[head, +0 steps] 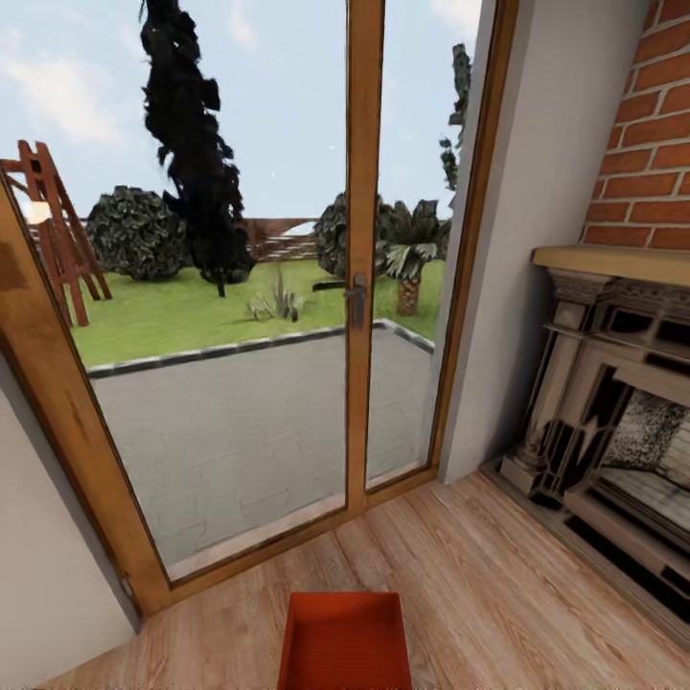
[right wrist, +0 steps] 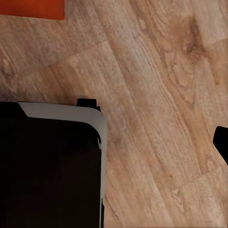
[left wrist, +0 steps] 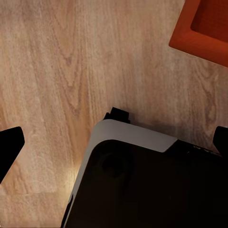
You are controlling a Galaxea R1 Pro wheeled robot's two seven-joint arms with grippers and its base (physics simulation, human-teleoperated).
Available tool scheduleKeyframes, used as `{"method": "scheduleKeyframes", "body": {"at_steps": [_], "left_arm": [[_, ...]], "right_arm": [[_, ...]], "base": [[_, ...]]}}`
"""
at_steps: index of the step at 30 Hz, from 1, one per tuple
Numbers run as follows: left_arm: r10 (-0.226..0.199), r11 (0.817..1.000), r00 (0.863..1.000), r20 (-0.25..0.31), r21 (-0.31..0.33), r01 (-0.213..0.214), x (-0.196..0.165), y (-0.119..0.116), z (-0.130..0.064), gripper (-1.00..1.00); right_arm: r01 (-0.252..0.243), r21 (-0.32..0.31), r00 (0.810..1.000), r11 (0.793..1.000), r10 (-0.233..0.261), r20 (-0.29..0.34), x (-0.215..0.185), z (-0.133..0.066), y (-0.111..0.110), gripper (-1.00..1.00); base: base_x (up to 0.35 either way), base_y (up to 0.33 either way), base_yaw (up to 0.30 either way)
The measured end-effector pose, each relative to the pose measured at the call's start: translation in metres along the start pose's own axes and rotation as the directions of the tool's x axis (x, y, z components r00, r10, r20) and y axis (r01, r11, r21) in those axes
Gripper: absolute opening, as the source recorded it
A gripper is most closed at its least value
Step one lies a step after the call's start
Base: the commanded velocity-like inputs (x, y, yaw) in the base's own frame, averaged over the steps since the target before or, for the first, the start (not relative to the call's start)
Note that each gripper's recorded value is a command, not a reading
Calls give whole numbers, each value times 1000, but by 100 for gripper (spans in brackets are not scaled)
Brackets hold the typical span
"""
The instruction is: Move the two storage containers from the living room to the garage. In the garage, place one container on the floor and stack the other container on top of it (either order is fine).
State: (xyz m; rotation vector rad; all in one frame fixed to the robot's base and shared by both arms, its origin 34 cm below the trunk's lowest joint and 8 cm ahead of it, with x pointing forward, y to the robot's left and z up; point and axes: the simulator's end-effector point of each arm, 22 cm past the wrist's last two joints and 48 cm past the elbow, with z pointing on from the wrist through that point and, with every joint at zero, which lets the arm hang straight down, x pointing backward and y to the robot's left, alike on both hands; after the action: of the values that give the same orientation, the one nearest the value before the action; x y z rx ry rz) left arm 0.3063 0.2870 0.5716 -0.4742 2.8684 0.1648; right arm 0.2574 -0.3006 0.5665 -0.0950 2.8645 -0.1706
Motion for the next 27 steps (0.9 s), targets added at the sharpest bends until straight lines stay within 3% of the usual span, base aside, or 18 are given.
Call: {"method": "scheduleKeyframes", "body": {"at_steps": [27], "left_arm": [[7, 1000, 999, -41, -13, -7, 17, 5, 4, 100]], "right_arm": [[22, -12, 999, 1000, -23, -40, 17, 0, 3, 100]], "base": [[0, 0, 0]]}}
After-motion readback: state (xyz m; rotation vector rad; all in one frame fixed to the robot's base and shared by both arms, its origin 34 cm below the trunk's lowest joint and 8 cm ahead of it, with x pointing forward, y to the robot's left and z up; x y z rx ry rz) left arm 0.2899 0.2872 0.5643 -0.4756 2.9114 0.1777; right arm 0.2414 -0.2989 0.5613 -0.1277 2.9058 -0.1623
